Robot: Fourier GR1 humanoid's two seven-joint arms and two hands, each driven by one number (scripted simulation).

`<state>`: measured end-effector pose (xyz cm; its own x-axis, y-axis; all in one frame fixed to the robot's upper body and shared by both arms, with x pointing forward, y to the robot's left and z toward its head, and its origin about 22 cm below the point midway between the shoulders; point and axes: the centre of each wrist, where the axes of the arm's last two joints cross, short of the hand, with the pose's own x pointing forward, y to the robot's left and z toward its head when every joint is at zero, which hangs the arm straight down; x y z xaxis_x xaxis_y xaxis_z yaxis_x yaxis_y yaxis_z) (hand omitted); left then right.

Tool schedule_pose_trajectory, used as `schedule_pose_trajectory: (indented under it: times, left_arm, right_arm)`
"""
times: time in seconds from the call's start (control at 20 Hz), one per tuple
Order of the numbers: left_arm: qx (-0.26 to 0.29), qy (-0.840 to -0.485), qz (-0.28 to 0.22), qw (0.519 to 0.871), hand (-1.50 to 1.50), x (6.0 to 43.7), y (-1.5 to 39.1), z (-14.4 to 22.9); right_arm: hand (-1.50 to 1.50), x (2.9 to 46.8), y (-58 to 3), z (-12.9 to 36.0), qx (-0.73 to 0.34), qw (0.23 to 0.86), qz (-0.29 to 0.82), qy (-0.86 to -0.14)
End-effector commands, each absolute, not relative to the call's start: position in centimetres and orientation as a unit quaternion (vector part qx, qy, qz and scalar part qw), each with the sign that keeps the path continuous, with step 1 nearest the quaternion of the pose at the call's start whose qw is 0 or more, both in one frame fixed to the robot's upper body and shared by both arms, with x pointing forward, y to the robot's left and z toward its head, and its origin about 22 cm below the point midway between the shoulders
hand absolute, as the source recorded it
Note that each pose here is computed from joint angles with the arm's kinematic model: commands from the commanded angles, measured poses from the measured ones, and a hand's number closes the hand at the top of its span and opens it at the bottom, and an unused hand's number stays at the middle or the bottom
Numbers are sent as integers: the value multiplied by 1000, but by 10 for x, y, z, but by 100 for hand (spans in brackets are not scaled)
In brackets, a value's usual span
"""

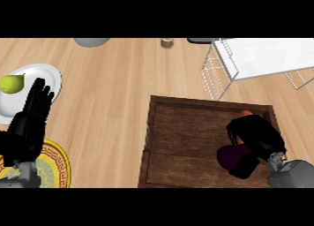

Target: Pick the eggplant from the tray and place it in the tiered shelf

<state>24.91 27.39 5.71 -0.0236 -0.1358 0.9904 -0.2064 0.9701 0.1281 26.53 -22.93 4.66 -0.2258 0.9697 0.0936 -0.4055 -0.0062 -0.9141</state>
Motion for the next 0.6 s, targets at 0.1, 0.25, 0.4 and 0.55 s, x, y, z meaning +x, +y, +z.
schedule_pose_trajectory:
  times: [0.1,0.25,0.4,0.55]
  left_arm:
    - [117,-712,22,692,0,252,278,51]
    - [115,-721,18,683,0,260,259,73]
    - [119,-713,31,690,0,262,275,52]
    - [121,-713,29,690,0,250,268,45]
  right_arm:
    - [150,236,-283,51,-301,611,544,-489]
    - [150,242,-274,81,-275,615,525,-520]
    - [150,237,-264,107,-270,612,444,-596]
    - [150,232,-278,151,-268,613,368,-646]
